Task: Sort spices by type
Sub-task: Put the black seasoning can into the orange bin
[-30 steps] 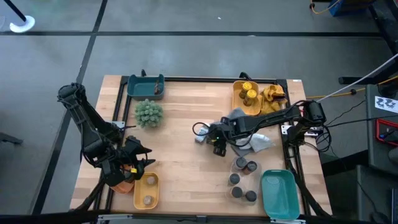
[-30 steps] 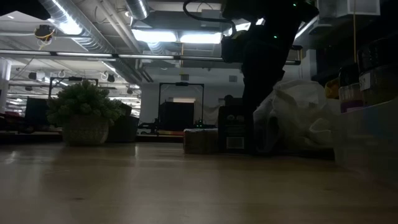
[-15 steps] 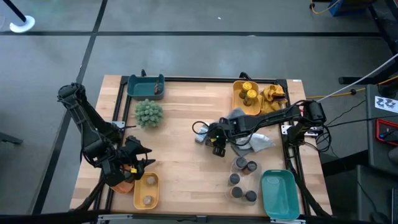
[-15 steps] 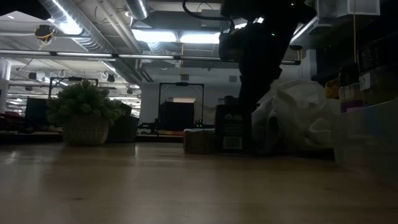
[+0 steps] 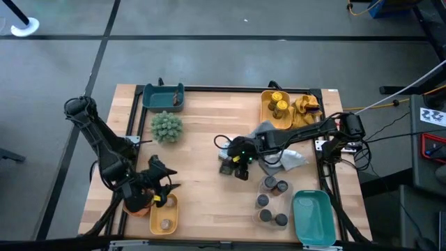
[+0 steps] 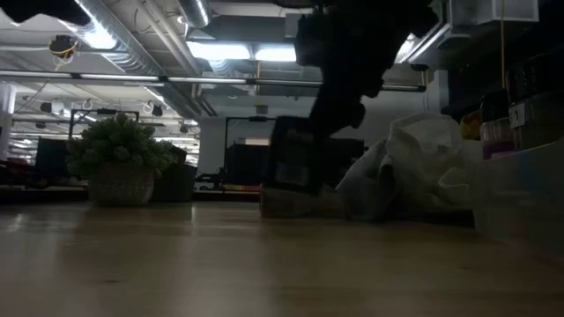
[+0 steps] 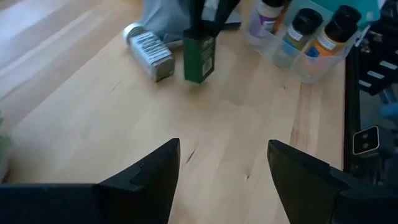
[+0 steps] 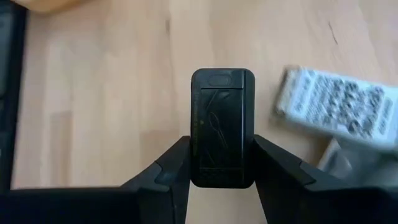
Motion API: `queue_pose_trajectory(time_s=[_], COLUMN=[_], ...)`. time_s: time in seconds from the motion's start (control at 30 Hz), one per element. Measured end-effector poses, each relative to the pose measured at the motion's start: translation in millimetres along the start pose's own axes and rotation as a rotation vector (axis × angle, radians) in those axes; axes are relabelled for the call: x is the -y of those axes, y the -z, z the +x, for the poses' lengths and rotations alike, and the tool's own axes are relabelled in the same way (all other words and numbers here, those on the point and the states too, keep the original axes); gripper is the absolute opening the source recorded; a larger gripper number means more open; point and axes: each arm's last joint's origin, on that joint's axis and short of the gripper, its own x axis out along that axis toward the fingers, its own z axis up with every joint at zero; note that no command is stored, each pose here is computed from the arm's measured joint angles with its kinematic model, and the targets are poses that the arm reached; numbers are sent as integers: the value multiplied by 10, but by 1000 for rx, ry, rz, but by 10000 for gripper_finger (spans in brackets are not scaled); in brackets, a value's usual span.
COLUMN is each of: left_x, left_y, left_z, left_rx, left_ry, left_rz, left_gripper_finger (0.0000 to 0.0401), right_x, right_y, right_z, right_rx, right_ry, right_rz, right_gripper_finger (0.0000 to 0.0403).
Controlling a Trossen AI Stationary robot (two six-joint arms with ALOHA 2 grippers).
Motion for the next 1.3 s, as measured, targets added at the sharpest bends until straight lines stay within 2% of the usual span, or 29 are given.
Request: queue_pose_trajectory(time_s=[0.17,0.43,0.6,0.77,1.03,1.3], left_x=[87,5,-84,-62,-2,-61], left_y=[-94,-400,-617,-757,-741,-613], left_z=[169,460,644,919,1437,1770], left_rx=[-10,-50,3,66,84,26], left_ry=[43,103,108,160,228,180], left_rz=[30,30,54,117,212,267], left_gripper_finger=[226,226,226,226,226,226], right_x=[-60,-249,-373,-456,-455,-456], right_y=[-56,-31,17,52,51,53], right_z=[1,17,28,33,33,34], right_rx=[61,95,103,114,119,118], right_ry=[-50,-65,-38,-8,1,1], right_rz=[-18,-91,-118,-130,-49,-47], right_gripper_finger=[142,144,145,146,146,146])
